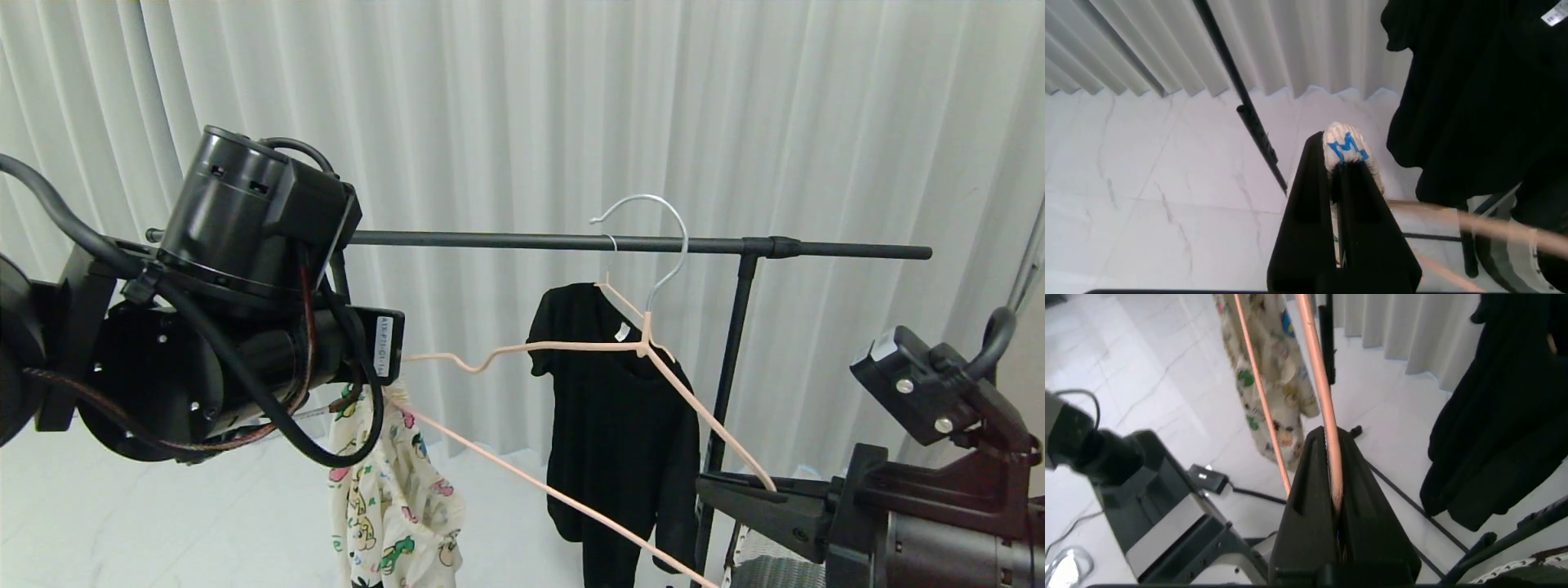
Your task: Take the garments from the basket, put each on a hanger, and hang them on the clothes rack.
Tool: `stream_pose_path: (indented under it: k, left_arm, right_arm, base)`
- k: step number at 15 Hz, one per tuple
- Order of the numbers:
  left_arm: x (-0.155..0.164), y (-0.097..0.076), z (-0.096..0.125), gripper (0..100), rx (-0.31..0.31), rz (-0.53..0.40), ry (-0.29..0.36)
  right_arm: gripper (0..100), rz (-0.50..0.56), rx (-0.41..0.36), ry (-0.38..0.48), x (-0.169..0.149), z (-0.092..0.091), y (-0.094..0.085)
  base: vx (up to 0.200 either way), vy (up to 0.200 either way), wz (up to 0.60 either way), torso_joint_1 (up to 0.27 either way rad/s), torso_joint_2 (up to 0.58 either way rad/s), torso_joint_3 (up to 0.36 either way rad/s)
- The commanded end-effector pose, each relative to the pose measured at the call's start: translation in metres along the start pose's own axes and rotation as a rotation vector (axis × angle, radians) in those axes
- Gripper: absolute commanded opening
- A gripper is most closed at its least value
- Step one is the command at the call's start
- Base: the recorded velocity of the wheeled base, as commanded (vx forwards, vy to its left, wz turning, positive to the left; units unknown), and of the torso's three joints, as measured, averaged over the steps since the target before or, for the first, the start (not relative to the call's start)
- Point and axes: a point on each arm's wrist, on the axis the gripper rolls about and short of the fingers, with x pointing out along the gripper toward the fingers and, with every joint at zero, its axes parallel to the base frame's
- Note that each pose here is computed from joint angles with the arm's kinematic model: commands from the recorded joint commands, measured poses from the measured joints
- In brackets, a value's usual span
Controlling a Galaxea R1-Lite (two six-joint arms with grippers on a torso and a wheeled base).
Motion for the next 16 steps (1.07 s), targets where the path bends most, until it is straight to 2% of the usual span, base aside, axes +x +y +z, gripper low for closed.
stream_pose_path:
  k: [1,4,7,10,14,16]
  left_arm:
    - [-0.003,-0.008,-0.001,0,0.018,-0.027,-0.004]
    - [-0.006,-0.015,0.003,0,0.024,-0.050,-0.016]
    - [-0.018,-0.027,0.015,0,0.021,-0.107,-0.066]
    - [-0.033,-0.039,0.015,0,0.038,-0.172,-0.093]
    - [-0.051,-0.059,0.020,0,0.056,-0.263,-0.131]
    - [-0.065,-0.071,0.026,0,0.061,-0.344,-0.157]
  right_arm:
    - [0,-0.003,0.004,-0.022,0.006,0.005,-0.001]
    - [0,0.015,-0.015,-0.005,0.008,0.002,0.003]
    - [0,-0.001,-0.027,0.031,0.020,-0.003,0.003]
    - [0,0.013,-0.029,-0.005,0.035,-0.003,0.008]
    - [0,0.038,-0.047,-0.003,0.057,-0.006,0.026]
    - [0,0.055,-0.046,-0.024,0.070,-0.001,0.033]
  base:
    - [0.000,0.000,0.00,0.000,0.00,0.000]
    - [0.000,0.000,0.00,0.000,0.00,0.000]
    - [0.000,0.000,0.00,0.000,0.00,0.000]
    - [0.000,0.000,0.00,0.000,0.00,0.000]
    - [0.000,0.000,0.00,0.000,0.00,0.000]
    - [0.000,0.000,0.00,0.000,0.00,0.000]
